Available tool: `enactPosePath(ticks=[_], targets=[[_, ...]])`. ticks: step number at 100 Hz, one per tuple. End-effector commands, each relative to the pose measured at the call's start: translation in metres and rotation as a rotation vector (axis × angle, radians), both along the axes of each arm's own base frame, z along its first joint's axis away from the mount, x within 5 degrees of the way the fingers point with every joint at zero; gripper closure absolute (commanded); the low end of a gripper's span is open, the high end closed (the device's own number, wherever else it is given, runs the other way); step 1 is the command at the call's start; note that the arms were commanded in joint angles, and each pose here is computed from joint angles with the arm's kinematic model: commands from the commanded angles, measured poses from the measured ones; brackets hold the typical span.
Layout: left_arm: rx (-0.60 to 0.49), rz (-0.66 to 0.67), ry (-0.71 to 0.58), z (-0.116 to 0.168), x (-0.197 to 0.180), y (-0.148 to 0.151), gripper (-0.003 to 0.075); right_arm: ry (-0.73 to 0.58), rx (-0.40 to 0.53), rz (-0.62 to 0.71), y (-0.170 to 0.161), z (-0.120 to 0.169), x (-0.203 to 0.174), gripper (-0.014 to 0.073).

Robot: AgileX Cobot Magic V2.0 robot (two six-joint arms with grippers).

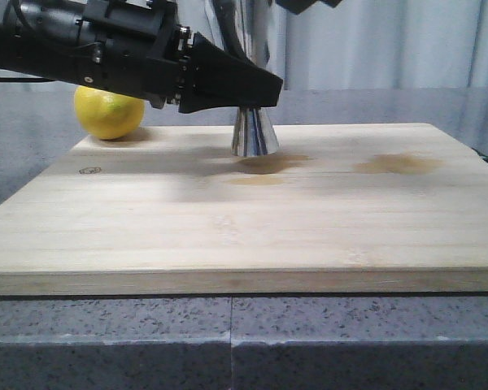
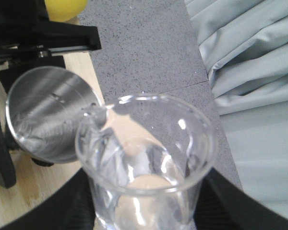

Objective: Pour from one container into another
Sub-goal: 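Tilt the beaker with the right gripper, pouring liquid into the jigger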

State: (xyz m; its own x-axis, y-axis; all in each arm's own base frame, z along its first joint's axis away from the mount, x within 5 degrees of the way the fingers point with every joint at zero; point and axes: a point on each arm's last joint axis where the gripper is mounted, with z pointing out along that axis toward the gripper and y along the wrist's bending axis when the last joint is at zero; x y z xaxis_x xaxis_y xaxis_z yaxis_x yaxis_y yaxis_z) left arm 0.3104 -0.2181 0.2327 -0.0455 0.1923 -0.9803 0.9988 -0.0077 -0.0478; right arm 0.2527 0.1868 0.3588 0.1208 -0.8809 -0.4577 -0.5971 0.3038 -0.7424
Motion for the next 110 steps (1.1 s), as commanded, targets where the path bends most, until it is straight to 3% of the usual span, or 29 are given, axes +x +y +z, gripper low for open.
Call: enactPosePath(ticks=[1,110], targets=[[-0.136,-0.068,-0.02,0.0318,-0.009,-0.0038,0.0584,-0.112,0.028,0.031,-0.0023,0.0253,-0.0033,0.0337],[-0.135,-0.069,-0.02,0.0317,-0.0091,-0.0038,0.0584,-0.172,-0.113,0.064,0.0013,0.0207,-0.0003,0.0337]])
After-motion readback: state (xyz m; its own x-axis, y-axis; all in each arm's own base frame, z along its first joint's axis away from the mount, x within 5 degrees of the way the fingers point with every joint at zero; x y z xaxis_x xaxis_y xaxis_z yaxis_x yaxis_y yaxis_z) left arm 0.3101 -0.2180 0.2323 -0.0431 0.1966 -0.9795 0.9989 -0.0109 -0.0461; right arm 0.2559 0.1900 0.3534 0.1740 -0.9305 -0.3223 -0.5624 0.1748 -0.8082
